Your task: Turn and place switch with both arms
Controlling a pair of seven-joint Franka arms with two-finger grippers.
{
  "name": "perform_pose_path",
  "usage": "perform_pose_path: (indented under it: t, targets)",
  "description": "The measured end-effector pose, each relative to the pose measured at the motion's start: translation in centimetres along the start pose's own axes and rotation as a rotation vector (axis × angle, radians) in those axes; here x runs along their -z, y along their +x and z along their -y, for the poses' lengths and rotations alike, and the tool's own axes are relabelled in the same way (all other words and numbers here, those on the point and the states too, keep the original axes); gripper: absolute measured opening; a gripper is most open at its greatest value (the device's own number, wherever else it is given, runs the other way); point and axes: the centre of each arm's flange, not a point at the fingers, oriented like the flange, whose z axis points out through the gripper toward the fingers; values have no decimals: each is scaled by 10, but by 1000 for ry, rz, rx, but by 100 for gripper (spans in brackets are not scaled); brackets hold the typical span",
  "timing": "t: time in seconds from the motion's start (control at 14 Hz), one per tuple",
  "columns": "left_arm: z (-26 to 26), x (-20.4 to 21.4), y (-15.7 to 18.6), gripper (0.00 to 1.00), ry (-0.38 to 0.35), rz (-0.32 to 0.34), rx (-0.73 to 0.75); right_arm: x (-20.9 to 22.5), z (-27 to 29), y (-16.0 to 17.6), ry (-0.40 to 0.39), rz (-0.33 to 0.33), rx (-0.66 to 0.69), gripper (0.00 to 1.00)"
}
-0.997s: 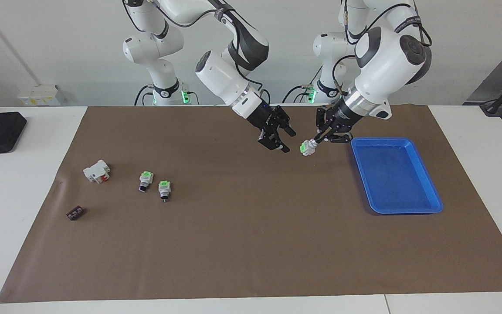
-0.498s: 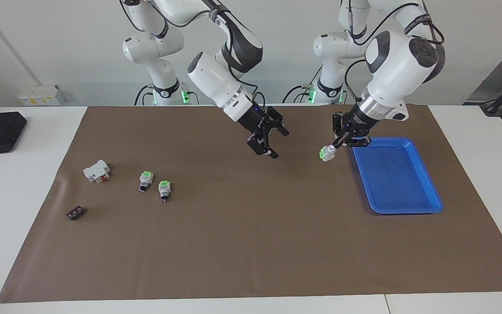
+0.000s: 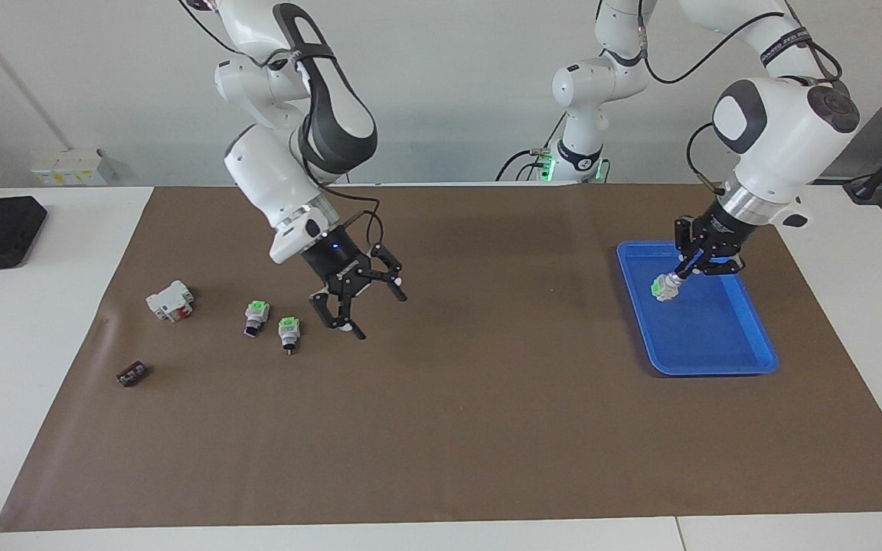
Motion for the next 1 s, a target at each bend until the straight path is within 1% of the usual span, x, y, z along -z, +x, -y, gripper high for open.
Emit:
perform_pose_path:
  t: [0.14,0.28,0.43,0.57,0.78,1.0]
  targets:
    - [-12,-12,38,10,-33,-9,-93,12,-29,-12,-41,6,-27,100]
    - [-19,-28,72,10,-77,-44,-179,28,-62,-23,-93,19,-43,100]
    - [-20,-46,96,10,-101,-74,-267,49,-98,-37,-157,55,-61,100]
    - [-20,-54,112,10,-102,-110,-371,63,-121,-46,-206,111,-51,100]
    - [-21,-56,123,10,-89,-172,-552,72,-134,-46,-251,232,17,100]
    - [-20,-59,129,10,-64,-199,-742,83,-143,-38,-287,352,56,100]
